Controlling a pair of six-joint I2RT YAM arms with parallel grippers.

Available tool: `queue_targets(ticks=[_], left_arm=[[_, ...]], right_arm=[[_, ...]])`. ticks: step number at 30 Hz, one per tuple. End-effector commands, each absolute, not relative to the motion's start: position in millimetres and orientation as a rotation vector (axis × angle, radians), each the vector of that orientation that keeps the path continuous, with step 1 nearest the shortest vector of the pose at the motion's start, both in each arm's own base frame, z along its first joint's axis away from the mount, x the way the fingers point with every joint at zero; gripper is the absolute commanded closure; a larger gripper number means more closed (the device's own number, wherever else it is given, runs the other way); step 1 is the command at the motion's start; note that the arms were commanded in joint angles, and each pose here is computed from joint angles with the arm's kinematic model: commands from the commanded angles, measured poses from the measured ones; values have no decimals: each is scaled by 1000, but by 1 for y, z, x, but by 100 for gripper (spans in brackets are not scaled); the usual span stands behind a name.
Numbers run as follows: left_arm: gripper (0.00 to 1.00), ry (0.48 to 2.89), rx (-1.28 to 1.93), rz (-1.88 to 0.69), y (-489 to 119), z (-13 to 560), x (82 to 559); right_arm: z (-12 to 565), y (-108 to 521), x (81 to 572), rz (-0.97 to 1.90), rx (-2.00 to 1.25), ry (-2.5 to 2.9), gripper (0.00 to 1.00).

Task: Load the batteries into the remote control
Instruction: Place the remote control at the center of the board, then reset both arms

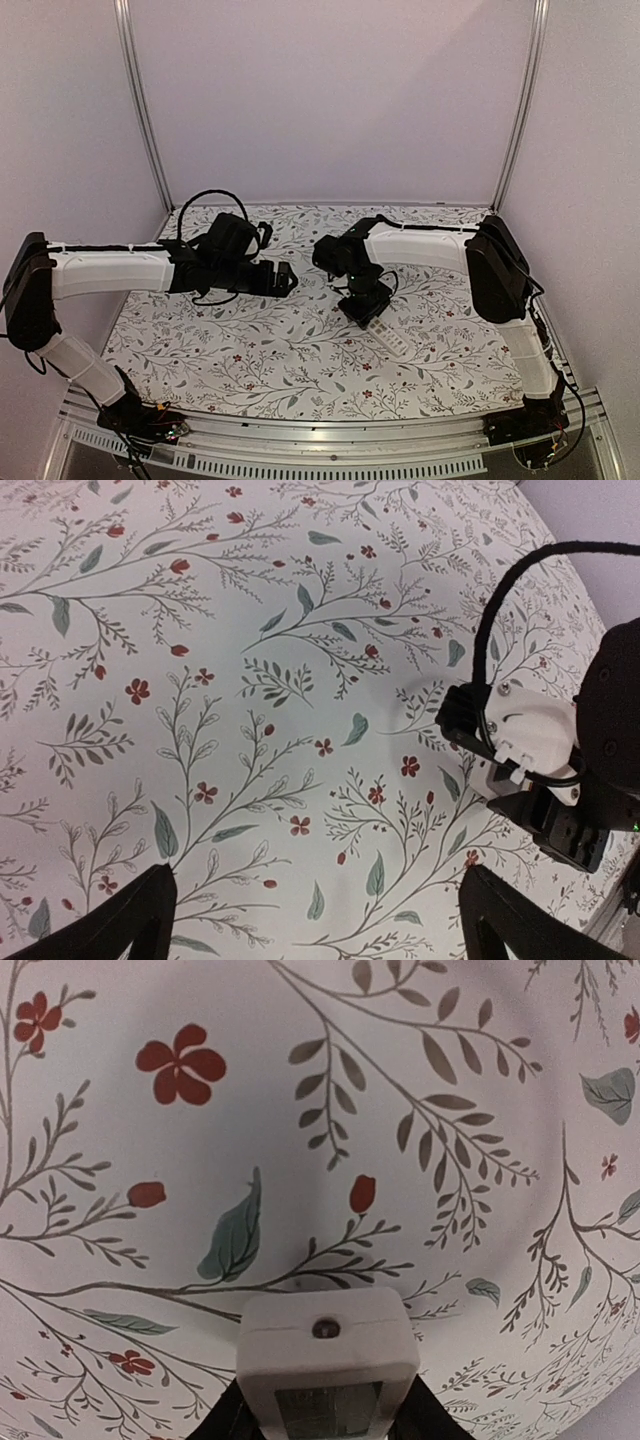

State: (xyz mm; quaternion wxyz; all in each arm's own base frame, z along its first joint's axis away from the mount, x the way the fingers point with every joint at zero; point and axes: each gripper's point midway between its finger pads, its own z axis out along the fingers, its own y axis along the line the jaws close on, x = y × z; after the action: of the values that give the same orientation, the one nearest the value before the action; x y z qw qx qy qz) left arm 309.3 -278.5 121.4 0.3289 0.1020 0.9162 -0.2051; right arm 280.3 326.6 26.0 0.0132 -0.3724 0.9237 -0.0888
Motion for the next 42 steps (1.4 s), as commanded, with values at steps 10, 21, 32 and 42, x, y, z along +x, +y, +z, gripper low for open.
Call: queue_targets(ticks=[10, 21, 32, 42], left_arm=[[0, 2408, 238, -560, -272, 126, 317], [0, 2396, 268, -597, -272, 171, 331], [0, 2311, 169, -526, -229, 225, 363], [0, 2433, 43, -469, -187, 159, 343]], right_arm=[[19, 343, 279, -175, -1159, 2878, 32], [106, 337, 306, 341, -906, 2689, 1], [151, 220, 339, 567, -461, 2517, 1], [141, 152, 317, 548, -208, 2385, 1]])
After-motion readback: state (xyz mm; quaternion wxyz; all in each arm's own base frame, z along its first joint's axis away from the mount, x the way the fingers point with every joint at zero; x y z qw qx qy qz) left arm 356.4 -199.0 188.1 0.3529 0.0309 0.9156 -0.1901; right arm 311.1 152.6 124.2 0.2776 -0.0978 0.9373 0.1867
